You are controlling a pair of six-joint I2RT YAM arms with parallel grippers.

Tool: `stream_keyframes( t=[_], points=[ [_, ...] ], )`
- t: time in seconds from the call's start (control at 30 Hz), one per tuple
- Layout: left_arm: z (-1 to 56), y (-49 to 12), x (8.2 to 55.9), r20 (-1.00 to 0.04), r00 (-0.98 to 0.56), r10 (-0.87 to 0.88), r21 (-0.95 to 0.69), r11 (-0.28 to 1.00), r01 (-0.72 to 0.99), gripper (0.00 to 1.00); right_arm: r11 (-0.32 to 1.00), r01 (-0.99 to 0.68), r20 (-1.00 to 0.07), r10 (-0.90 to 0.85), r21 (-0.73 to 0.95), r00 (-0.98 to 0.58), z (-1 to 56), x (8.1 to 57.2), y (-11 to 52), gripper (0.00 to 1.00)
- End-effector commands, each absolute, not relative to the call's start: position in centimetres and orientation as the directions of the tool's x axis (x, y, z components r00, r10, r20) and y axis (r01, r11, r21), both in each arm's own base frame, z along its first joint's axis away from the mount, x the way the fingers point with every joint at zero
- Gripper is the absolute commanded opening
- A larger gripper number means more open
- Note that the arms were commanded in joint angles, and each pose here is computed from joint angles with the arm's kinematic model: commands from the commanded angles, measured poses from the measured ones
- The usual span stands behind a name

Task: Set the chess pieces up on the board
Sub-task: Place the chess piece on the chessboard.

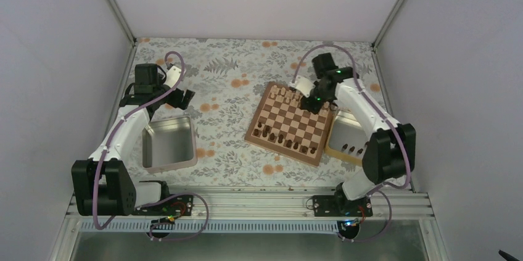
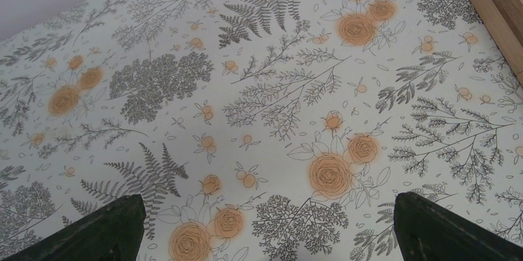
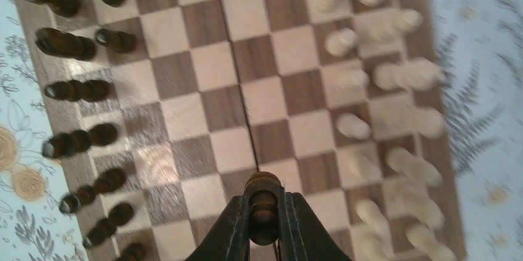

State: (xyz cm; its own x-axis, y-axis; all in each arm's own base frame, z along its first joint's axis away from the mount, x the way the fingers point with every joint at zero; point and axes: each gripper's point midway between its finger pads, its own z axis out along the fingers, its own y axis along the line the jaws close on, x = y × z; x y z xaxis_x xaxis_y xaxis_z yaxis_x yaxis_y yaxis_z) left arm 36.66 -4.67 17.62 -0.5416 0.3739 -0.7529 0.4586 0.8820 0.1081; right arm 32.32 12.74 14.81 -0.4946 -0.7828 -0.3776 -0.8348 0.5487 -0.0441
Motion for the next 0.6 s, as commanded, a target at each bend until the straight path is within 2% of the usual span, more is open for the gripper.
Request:
stream_keyframes(
  t=[0.0, 0.1, 0.2, 0.57],
  points=[
    [18.0, -4.4, 37.1, -0.762, -0.526, 0.377, 0.124, 0.883, 0.452, 1.0, 0.495, -0.869, -0.391, -0.803, -0.021, -0.449, 13.9, 32.5, 16.6, 0.07],
    [17.9, -4.4, 37.1, -0.76, -0.529, 0.377, 0.124, 0.883, 0.452, 1.0, 0.45, -0.893, -0.365, -0.834, -0.018, -0.413, 12.6, 32.0, 18.2, 0.07],
    [18.0, -4.4, 37.1, -0.762, -0.527, 0.376, 0.127, 0.885, 0.449, 1.0, 0.42, -0.907, -0.385, -0.84, -0.017, -0.382, 12.6, 31.6, 19.7, 0.07],
    [18.0, -4.4, 37.0, -0.761, -0.528, 0.377, 0.124, 0.883, 0.453, 1.0, 0.319, -0.946, -0.298, -0.899, 0.059, -0.321, 8.5, 28.8, 23.1, 0.07]
  ],
)
